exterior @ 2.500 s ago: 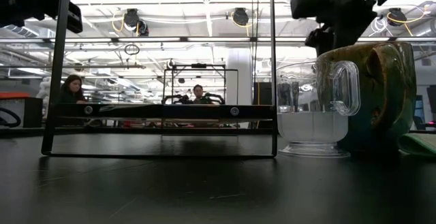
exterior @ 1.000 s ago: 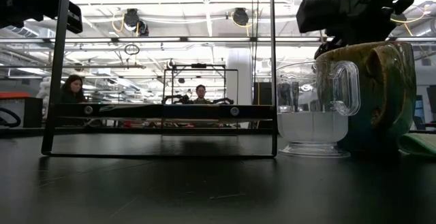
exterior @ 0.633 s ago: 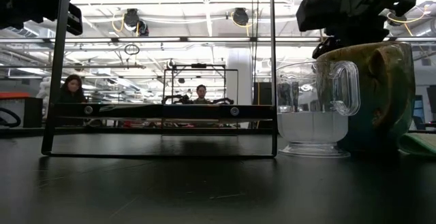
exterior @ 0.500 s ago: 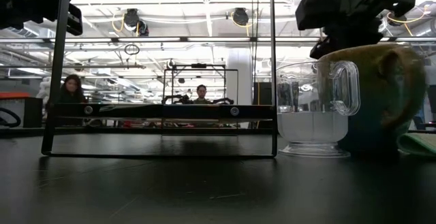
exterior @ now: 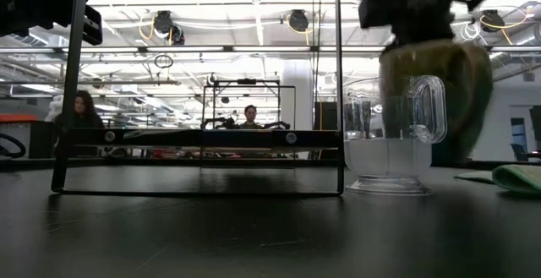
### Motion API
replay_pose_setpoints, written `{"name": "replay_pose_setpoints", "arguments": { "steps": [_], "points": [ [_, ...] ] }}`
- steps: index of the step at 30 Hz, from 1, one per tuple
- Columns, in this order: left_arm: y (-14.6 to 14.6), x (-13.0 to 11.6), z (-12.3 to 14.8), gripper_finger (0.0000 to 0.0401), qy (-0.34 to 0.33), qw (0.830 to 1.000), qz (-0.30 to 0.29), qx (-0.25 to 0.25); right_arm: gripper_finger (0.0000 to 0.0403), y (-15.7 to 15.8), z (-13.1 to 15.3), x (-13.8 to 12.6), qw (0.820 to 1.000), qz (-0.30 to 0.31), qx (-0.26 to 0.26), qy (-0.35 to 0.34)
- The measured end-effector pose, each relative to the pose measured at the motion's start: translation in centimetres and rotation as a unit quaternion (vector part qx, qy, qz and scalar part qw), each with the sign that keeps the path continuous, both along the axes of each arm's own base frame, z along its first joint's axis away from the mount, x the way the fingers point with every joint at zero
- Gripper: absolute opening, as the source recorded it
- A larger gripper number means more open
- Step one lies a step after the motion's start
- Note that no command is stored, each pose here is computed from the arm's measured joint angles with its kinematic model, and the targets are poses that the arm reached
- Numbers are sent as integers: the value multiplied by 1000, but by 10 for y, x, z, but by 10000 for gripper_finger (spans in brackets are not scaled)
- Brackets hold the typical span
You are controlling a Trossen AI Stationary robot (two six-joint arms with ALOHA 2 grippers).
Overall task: Stack small to large cups/mugs on shelf
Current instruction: Put the green mug on the shelf
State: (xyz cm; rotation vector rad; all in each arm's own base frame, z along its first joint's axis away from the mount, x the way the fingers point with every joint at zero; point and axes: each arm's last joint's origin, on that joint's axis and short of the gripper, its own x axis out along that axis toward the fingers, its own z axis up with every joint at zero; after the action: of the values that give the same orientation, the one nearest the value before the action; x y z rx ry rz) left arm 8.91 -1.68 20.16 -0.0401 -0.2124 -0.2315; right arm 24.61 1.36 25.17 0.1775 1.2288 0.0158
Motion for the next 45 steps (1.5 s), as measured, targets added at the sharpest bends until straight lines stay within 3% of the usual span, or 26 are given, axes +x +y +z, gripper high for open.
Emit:
{"name": "replay_pose_setpoints", "arguments": {
  "steps": [8, 16, 20, 28, 36, 45],
  "points": [
    [0, 0, 0, 26, -1, 1000, -6, 1, 21, -5, 54, 6, 999, -3, -23, -45],
    [0, 0, 0, 26, -2, 1000, -6, 0, 21, -30, 98, 14, 994, -41, -45, -94],
    [0, 0, 0, 26, -2, 1000, -9, 0, 21, -41, 96, 27, 997, -31, -31, -70],
    [-1, 0, 0, 26, 1, 1000, -9, 1, 21, -56, 83, 77, 999, -6, -38, -23],
    [-1, 0, -1, 26, 7, 1000, -10, 2, 21, -60, 87, 116, 998, 41, -28, -35],
    [-1, 0, -2, 26, 12, 1000, -10, 3, 21, -60, 87, 135, 996, 57, -25, -60]
  ]
}}
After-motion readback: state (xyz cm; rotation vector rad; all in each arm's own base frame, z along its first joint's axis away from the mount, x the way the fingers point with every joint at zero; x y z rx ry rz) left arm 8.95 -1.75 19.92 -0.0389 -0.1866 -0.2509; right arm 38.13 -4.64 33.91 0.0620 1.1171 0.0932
